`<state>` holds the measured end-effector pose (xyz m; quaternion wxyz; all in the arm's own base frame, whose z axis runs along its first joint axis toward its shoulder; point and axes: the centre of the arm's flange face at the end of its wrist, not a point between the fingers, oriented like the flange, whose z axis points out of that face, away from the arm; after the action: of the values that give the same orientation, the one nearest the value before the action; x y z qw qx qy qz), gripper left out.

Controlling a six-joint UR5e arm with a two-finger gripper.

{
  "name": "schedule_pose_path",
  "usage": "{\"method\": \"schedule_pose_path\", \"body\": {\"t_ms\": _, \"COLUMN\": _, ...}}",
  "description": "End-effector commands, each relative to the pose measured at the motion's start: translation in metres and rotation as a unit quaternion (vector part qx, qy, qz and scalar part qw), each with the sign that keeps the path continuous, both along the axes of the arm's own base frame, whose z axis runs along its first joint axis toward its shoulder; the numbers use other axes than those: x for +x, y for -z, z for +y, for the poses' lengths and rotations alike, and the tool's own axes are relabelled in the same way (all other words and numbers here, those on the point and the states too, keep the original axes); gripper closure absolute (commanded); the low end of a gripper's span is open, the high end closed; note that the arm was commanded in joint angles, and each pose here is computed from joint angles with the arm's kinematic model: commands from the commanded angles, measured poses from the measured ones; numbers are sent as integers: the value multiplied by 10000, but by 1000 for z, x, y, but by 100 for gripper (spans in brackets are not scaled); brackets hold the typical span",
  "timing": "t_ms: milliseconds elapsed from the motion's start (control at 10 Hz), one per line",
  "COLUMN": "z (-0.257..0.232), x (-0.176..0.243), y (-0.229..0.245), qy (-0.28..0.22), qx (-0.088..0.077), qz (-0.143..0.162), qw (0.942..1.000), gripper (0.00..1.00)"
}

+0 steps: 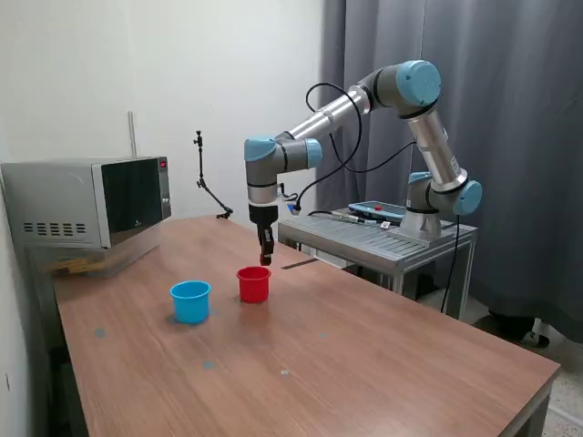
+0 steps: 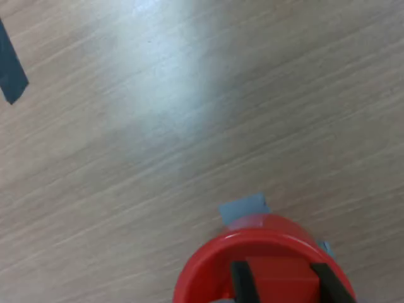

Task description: Place red objects in the red bin, and blue objects in the blue bin.

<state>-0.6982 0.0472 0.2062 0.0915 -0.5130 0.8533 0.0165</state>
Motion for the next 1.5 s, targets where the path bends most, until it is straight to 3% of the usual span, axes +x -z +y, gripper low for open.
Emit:
{"method": "schedule_pose_path", "body": {"t_ms": 0, "z": -1, "x": 0, "y": 0, "qy": -5, "qx": -2, "qz": -4, "qw": 10000, "gripper": 100}}
{"method": "schedule_pose_path", "body": {"t_ms": 500, "z": 1, "x": -1, "y": 3, "qy": 3, "qx": -2, "qz": -4, "qw": 10000, "gripper": 100}}
{"method": "schedule_pose_path", "body": {"t_ms": 900, "z": 4, "x": -10, "y": -1, "qy": 10, "qx": 45, "qz": 190, "qw": 9998, "gripper": 100}}
{"method": "schedule_pose_path", "body": {"t_ms": 1400, "z": 7, "x": -8, "y": 6, "qy": 33, "qx": 33, "qz": 138, "qw": 9999, "gripper": 100}}
